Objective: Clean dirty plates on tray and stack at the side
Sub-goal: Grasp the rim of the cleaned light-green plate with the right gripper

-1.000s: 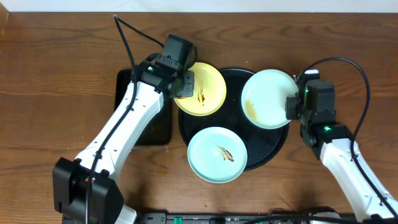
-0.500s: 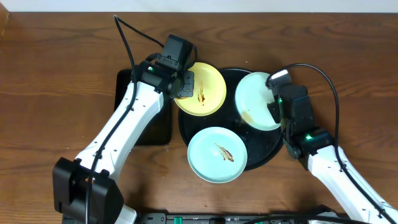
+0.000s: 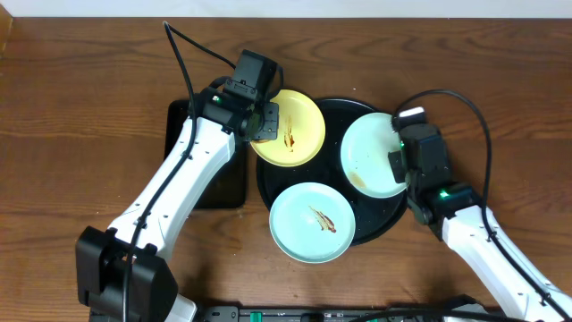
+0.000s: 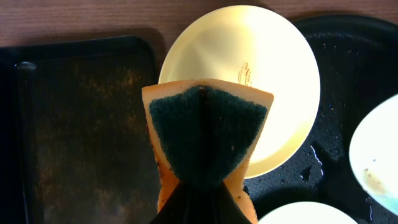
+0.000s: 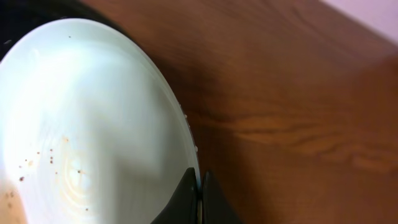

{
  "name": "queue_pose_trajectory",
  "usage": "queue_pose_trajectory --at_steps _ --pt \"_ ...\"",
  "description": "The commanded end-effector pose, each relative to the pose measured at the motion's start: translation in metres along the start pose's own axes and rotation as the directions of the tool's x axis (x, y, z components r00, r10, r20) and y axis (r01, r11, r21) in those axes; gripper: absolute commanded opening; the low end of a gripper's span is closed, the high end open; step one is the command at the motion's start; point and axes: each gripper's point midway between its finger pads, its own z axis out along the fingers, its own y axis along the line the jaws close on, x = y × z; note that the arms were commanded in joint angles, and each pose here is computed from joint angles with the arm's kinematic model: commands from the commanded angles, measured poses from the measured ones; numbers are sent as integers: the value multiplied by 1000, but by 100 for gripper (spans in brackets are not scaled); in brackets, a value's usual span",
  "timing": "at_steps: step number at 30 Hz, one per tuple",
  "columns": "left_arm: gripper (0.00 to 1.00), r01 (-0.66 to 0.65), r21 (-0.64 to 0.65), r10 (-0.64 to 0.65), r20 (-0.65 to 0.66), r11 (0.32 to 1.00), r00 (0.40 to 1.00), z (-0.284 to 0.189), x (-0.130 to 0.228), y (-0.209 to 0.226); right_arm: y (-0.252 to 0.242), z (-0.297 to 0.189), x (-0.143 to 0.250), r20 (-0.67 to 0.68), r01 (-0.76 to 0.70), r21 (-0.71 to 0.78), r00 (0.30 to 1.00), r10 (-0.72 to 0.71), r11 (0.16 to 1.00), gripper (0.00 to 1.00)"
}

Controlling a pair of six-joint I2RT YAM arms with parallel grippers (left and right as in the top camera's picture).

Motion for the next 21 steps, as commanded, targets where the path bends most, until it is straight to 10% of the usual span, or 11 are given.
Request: queue_pose_trajectory --at_steps 1,5,15,21 --pt "8 13 -1 -13 9 1000 1000 -6 0 2 -14 2 -8 33 -140 38 990 139 989 1" --pt "8 13 -3 -13 2 1000 1000 -6 1 3 -17 -4 -34 132 -133 24 983 129 991 1" --pt "8 13 -2 -13 5 1000 1000 -6 1 3 35 -20 -32 156 398 -40 908 -388 916 1" --pt "8 13 -3 -13 5 1000 1000 -6 1 3 6 -28 -47 141 281 174 941 -306 944 1"
